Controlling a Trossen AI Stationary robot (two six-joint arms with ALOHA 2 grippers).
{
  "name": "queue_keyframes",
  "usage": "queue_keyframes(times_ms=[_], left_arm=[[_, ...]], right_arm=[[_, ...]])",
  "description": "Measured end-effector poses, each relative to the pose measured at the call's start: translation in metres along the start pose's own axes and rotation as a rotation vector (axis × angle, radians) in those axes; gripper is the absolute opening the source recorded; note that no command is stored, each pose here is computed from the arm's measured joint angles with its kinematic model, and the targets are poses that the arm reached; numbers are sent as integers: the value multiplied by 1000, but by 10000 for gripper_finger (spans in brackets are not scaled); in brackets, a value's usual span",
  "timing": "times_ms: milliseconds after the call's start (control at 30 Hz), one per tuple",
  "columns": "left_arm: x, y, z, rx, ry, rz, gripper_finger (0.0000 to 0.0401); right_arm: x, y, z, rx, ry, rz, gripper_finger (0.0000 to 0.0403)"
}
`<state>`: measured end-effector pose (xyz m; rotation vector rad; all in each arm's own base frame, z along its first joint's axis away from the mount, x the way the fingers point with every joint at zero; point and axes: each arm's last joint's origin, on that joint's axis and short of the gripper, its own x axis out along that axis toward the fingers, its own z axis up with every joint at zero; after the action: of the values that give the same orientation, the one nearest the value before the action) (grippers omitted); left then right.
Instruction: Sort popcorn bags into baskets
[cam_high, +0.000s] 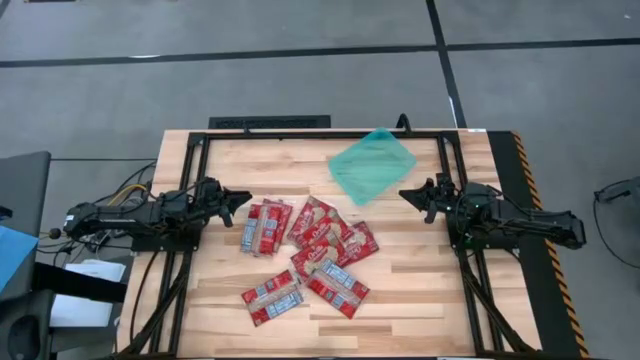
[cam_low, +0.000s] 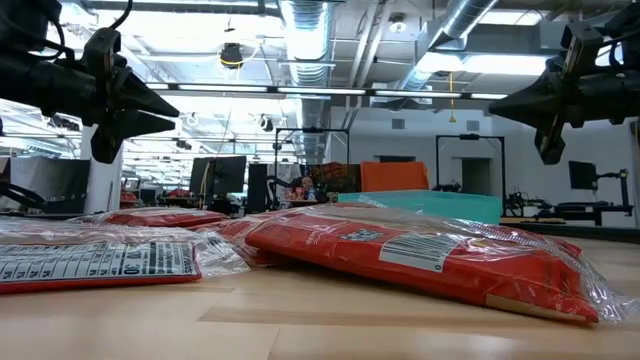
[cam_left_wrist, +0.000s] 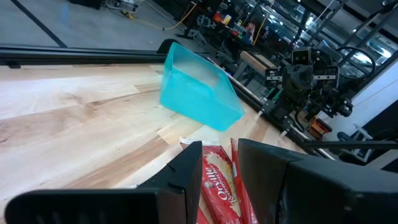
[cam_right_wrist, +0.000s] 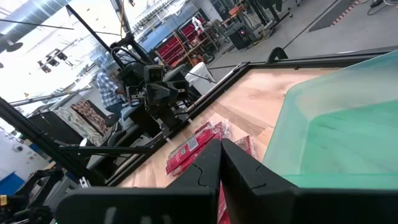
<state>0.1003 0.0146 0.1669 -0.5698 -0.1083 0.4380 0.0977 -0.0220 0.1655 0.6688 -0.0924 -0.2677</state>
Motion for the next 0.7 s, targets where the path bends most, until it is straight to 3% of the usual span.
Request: queue_keyframes(times_ms=[433,700], left_arm=[[0,0,0,-5,-9,12,90],[0,1,1,-62,-17,22,90]], right_arm=[[0,1,2,7,-20,5,37],[-1,7,11,276,-112,45,37]])
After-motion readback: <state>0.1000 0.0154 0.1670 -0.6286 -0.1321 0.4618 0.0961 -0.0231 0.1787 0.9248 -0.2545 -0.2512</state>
